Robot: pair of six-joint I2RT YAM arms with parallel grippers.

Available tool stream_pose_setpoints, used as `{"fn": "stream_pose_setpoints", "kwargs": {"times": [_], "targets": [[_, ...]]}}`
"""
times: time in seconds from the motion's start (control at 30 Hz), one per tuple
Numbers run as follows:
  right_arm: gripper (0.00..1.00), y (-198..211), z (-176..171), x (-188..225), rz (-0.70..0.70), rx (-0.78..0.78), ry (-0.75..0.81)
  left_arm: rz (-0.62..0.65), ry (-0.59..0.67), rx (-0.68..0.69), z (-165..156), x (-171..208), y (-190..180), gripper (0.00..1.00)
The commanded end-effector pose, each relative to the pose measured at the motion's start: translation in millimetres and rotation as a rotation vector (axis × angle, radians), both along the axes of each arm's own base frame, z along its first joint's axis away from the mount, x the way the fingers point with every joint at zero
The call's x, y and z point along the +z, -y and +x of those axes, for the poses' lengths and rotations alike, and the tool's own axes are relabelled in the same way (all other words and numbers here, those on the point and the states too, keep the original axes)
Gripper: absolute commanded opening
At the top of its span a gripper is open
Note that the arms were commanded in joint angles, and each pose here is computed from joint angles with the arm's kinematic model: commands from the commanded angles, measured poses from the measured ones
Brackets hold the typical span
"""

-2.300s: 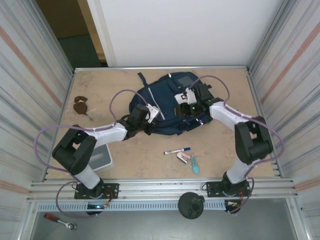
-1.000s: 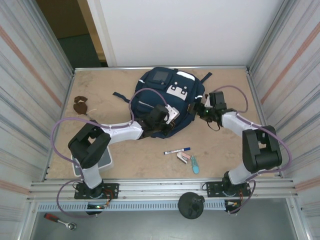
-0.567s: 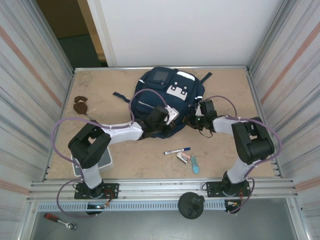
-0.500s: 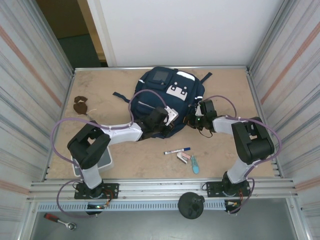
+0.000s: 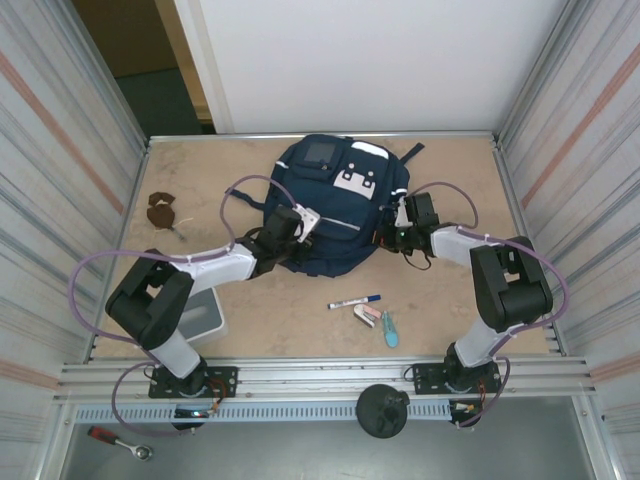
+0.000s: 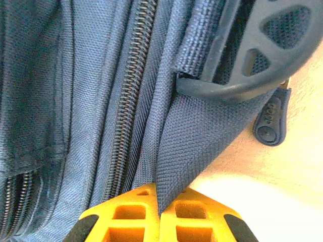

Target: Pack the student bag

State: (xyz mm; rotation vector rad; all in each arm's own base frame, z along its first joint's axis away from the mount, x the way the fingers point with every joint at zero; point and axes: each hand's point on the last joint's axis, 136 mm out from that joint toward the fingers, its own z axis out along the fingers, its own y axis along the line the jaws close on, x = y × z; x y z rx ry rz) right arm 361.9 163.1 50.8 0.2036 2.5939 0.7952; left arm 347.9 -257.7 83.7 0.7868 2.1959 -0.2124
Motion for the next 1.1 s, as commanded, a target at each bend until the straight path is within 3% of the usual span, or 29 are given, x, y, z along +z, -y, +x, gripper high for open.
{"fn": "stream_pose_setpoints", "kwargs": {"times": [0.0, 0.33, 0.47, 0.63, 0.8, 0.93, 1.07], "targets": [[0.0, 17, 10, 3, -0.095, 0.013, 0.006, 0.011, -0.008, 0.001, -7, 3, -8, 0.0], [0.06, -2, 66, 37, 0.046, 0.045, 0.023, -0.085, -0.023, -0.179, -25, 20, 79, 0.0], [0.22, -3, 79, 54, 0.059, 0.046, 0.05, -0.125, -0.029, -0.236, -28, 26, 115, 0.0], [0.42, 30, 51, 58, -0.038, -0.055, 0.074, -0.152, -0.046, -0.257, -25, 26, 136, 0.0], [0.56, 17, 0, 56, 0.057, -0.062, 0.086, -0.16, -0.047, -0.27, -27, 27, 140, 0.0], [0.61, -3, -26, 39, 0.068, -0.028, 0.057, -0.158, -0.047, -0.269, -30, 27, 139, 0.0], [0.59, -3, -22, 27, 0.053, -0.055, 0.052, -0.155, -0.052, -0.265, -33, 23, 136, 0.0]]}}
